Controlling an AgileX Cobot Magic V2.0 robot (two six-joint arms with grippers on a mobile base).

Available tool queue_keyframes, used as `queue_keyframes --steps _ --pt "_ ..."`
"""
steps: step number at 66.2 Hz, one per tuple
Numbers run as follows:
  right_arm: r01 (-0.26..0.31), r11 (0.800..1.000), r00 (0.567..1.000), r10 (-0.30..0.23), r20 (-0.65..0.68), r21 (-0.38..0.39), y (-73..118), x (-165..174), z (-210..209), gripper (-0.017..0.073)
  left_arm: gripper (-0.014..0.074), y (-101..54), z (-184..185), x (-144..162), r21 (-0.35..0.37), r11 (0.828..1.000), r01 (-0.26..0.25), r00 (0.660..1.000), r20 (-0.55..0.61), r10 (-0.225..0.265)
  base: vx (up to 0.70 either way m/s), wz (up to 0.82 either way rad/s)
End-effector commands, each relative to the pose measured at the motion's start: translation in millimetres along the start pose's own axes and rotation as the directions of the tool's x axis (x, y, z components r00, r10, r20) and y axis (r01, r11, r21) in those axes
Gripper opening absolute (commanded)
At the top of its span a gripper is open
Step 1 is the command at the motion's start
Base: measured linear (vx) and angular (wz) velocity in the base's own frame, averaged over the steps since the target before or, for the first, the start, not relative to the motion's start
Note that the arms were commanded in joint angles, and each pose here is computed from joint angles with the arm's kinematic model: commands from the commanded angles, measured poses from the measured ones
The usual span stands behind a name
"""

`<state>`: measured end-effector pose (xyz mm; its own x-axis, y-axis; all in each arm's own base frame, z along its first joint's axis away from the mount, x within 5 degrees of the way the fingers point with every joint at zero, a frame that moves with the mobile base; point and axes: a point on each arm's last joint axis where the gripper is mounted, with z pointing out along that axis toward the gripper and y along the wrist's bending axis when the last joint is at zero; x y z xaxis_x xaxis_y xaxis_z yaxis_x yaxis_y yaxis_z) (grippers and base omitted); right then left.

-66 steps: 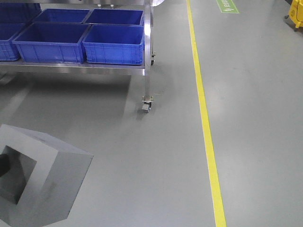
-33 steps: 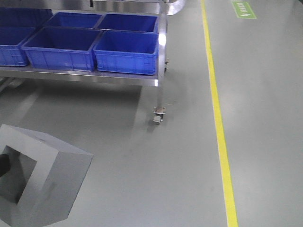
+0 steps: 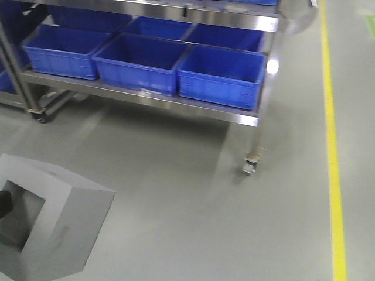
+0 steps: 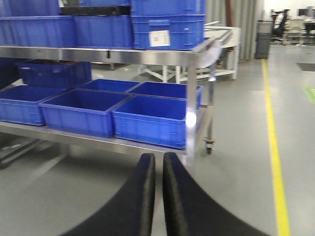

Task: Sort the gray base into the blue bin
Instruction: 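Drive the base along the aisle between blue bin shelves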

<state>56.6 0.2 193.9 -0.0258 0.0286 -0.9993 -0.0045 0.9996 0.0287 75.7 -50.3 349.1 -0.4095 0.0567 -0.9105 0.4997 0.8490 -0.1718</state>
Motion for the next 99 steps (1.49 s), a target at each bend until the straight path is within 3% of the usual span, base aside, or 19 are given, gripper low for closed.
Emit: queue_keyframes --steps 1,99 --pt "0.013 1.0 0.996 -0.013 0.092 0.0 0.2 -9.0 -1.2 -0.0004 -0.0006 -2.6 -5.0 -16.5 0.015 1.0 0.02 0.992 0.123 -0.022 0.24 0.51" --pt "0.013 1.0 0.996 -0.013 0.092 0.0 0.2 -9.0 -1.2 -0.0004 -0.0006 -2.6 -5.0 -16.5 0.015 1.0 0.02 0.992 0.123 -0.022 0.21 0.54"
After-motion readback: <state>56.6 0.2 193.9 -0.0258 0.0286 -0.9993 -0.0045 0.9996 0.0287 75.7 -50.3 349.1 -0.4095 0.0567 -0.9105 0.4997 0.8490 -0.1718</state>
